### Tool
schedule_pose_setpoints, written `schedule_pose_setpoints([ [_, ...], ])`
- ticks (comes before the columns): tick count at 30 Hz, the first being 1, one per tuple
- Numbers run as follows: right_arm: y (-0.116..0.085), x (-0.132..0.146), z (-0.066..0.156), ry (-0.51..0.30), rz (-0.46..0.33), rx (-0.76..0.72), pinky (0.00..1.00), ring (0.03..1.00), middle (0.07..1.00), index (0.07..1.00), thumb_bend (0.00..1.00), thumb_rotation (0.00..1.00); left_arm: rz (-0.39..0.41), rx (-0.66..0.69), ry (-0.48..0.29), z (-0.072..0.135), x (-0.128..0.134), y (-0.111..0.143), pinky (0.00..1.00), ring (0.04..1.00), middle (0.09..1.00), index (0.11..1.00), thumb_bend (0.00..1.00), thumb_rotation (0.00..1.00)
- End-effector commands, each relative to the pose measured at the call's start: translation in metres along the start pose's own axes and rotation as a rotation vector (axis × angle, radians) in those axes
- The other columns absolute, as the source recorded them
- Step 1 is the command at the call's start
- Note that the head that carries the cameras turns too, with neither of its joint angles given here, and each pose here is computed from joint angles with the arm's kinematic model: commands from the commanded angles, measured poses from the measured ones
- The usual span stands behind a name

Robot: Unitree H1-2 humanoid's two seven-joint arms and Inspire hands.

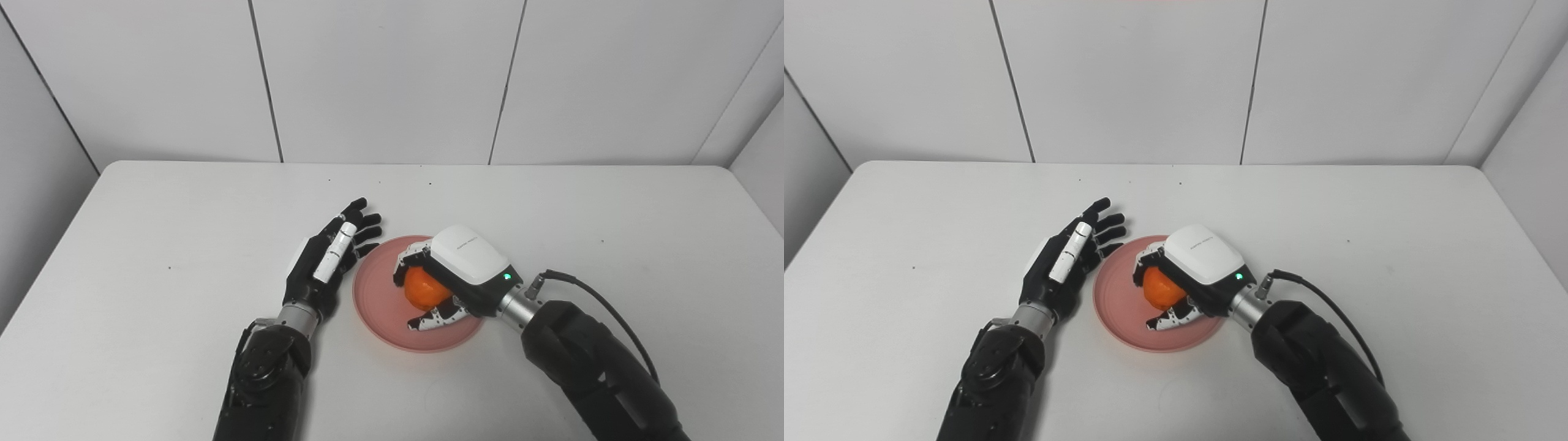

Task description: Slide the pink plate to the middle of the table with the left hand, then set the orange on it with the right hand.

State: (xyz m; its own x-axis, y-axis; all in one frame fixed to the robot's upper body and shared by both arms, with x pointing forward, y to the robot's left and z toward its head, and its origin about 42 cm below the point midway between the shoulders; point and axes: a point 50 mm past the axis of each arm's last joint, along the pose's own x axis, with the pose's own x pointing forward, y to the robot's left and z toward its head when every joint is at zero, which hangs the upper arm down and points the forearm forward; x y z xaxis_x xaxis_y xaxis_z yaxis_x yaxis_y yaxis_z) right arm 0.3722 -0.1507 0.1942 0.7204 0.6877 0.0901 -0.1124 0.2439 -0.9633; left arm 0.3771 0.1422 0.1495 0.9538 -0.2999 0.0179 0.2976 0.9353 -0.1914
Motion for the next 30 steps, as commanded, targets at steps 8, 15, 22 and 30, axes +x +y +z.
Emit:
schedule_pose_setpoints([
  [8, -0.017, 0.004, 0.004, -0.05, -0.031, -0.02, 0.68, 0.722, 0.74, 0.735, 0.7, 1.0, -0.038, 0.002, -0.064, 0.016, 0.007, -0.008, 0.7, 0.799, 0.799, 0.839, 0.79, 0.69],
  [15, -0.017, 0.005, 0.004, -0.056, -0.024, -0.024, 0.7, 0.734, 0.747, 0.75, 0.73, 1.0, -0.041, 0.005, -0.063, 0.016, 0.007, -0.008, 0.69, 0.792, 0.797, 0.844, 0.78, 0.69],
  [22, -0.019, 0.005, 0.003, -0.056, -0.033, -0.018, 0.69, 0.728, 0.747, 0.748, 0.72, 1.0, -0.04, 0.007, -0.061, 0.017, 0.007, -0.008, 0.68, 0.79, 0.792, 0.84, 0.77, 0.69],
  [30, -0.026, 0.004, 0.004, -0.055, -0.062, -0.018, 0.65, 0.709, 0.743, 0.741, 0.7, 1.0, -0.036, 0.011, -0.067, 0.017, 0.007, -0.007, 0.7, 0.809, 0.804, 0.848, 0.77, 0.7],
])
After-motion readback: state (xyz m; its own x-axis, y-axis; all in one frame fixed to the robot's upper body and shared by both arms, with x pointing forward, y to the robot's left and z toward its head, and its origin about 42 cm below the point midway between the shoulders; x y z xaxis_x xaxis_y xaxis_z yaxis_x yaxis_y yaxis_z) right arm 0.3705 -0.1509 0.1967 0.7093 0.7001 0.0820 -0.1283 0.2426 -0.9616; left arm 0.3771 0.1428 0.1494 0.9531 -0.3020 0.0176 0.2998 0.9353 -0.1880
